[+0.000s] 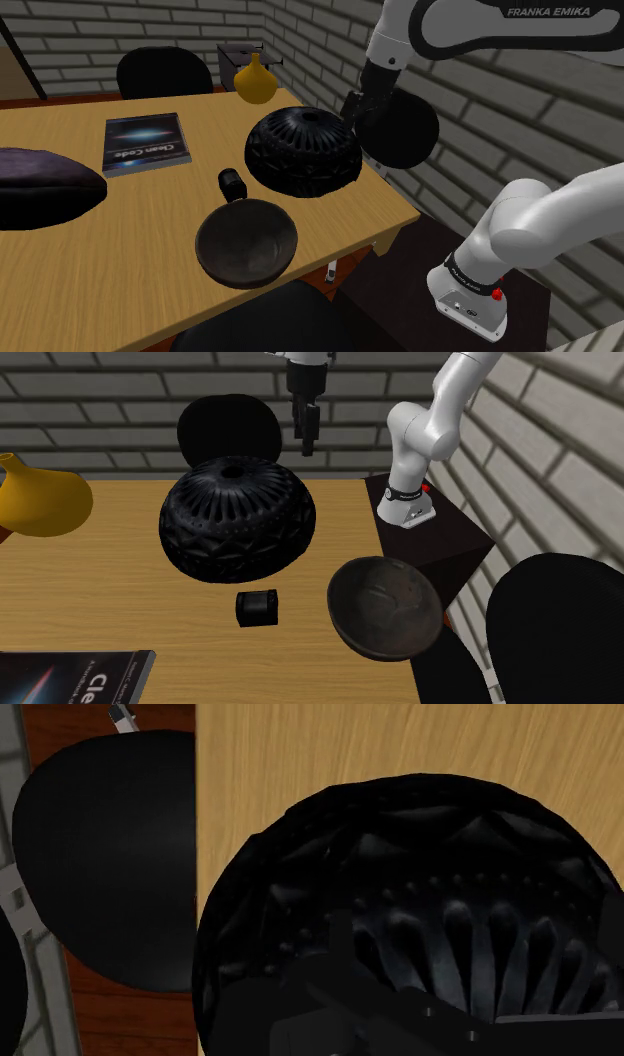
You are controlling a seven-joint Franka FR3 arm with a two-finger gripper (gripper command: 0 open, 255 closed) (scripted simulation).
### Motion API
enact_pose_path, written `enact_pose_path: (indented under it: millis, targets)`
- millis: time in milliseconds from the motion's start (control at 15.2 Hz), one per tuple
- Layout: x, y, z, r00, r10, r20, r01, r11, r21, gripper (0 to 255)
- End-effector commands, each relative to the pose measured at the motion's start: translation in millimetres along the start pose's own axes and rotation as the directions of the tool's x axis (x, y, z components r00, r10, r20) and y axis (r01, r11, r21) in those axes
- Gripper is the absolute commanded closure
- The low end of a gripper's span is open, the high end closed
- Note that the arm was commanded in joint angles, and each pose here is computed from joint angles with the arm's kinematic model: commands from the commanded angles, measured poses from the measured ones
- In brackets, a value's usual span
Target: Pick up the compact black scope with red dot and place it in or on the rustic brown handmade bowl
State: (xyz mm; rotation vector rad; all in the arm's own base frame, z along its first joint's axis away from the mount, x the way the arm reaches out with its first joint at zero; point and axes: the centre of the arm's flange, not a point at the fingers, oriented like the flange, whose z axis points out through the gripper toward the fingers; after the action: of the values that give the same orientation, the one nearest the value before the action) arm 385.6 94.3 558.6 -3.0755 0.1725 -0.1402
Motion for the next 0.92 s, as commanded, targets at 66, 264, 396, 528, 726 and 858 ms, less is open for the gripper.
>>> enact_pose_path:
  millis: [66,264,396,528,726,858]
  targets:
    - [17.8,-32.8,18.1,1.000,0.000,0.000,0.000,1.000,0.000,0]
    - [33.9,-64.9,35.2,1.000,0.000,0.001,0.000,1.000,-0.001,0]
    - [44.6,-86.3,46.6,1.000,-0.001,0.001,0.001,1.000,-0.002,0]
    - [55.4,-107.7,58.1,1.000,-0.001,0.001,0.001,1.000,-0.003,0]
    - [71.4,-139.8,75.4,1.000,-0.001,0.002,0.001,1.000,-0.005,0]
    - [82.1,-161.2,86.9,1.000,-0.002,0.002,0.002,1.000,-0.005,0]
